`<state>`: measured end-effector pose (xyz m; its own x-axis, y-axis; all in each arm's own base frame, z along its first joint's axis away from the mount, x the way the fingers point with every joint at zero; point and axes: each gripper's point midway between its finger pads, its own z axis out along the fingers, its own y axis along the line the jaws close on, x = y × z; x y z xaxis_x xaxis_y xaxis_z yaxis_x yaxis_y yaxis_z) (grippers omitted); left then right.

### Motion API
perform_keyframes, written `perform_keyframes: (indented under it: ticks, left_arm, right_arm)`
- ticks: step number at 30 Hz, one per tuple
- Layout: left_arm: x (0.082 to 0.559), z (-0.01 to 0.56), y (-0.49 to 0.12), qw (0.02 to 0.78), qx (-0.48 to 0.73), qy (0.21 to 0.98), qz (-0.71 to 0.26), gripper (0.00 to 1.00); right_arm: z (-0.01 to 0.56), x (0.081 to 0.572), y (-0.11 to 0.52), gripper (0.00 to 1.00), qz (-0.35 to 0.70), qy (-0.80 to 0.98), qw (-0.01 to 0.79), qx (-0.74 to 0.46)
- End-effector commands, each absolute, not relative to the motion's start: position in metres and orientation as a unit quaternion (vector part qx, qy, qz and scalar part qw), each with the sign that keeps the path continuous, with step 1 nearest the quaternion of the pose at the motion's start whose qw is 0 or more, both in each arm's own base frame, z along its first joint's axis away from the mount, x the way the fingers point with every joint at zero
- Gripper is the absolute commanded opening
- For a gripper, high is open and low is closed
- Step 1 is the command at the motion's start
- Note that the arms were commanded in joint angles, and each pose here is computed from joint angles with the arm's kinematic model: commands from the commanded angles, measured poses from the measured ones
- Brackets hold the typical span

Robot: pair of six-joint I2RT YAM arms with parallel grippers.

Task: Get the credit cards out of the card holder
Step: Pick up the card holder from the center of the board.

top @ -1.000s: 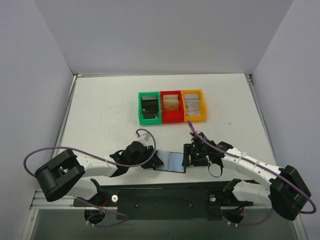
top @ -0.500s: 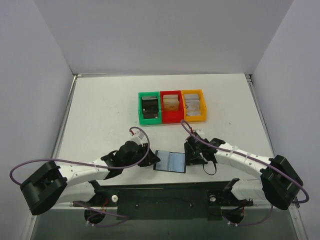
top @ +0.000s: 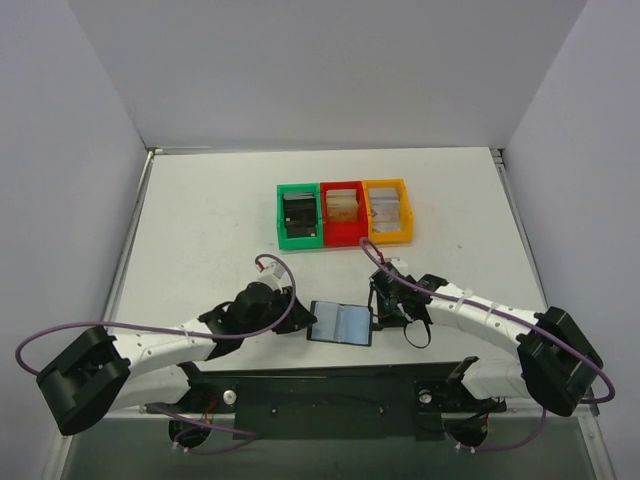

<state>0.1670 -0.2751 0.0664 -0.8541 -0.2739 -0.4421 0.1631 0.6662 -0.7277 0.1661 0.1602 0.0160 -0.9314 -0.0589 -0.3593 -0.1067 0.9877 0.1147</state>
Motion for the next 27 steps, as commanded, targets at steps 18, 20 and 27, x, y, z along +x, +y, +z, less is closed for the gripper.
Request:
perform_keyframes:
  ticks: [18,20,27]
  left_arm:
    - [0.194,0.156,-0.251,0.399,-0.02,0.768,-0.5,0.92]
    - [0.194,0.171,-0.251,0.417,-0.016,0.745,-0.52,0.97]
    - [0.172,0.217,-0.273,0.424,0.059,0.657,-0.62,0.97]
  right_arm:
    - [0.117,0.159,0.159,0.0,0.068,0.947,0.249,-0.19]
    - [0.128,0.154,0.163,0.0,0.083,0.94,0.25,-0.217]
    - [0.174,0.135,0.18,0.0,0.152,0.914,0.251,-0.279]
